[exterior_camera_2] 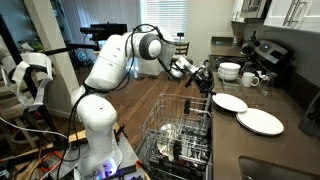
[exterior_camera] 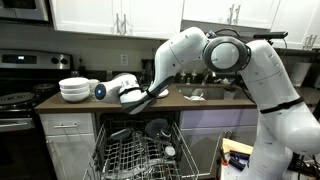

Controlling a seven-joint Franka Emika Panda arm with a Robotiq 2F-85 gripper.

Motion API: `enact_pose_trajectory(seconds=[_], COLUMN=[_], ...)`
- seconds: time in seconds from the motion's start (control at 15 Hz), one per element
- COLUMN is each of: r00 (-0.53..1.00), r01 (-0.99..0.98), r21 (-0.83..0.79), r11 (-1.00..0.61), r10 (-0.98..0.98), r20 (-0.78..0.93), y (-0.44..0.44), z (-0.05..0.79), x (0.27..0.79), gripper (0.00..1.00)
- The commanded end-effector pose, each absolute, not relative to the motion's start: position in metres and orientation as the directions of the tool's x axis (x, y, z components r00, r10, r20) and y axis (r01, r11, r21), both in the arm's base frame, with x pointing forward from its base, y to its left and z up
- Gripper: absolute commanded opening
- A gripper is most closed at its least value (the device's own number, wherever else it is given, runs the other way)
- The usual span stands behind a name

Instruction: Pick a plate on the counter and put it in the dishwasher

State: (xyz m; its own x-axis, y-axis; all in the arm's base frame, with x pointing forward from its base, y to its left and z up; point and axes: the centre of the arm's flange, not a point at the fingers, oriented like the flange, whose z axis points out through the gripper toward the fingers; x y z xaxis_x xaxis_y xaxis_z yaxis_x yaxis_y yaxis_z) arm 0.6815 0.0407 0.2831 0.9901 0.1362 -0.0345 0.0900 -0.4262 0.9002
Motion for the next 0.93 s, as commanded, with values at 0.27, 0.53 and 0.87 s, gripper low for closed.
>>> enact_pose_trajectory(seconds=[0.27,0.53,0.87], r00=[0.985,0.983,0.981], r01=[0.104,0.108,0.097], r21=[0.935,0.949,0.966], r11=[-0.338,-0.297,-0.238], r10=[0.166,0.174,0.186], r20=[-0.050,-0.058,-0.053], y=[0.057,0.063,0.068], z=[0.284,0.282,0.282], x=[0.677,0.675,0.673], gripper=[0.02,0.02,0.02])
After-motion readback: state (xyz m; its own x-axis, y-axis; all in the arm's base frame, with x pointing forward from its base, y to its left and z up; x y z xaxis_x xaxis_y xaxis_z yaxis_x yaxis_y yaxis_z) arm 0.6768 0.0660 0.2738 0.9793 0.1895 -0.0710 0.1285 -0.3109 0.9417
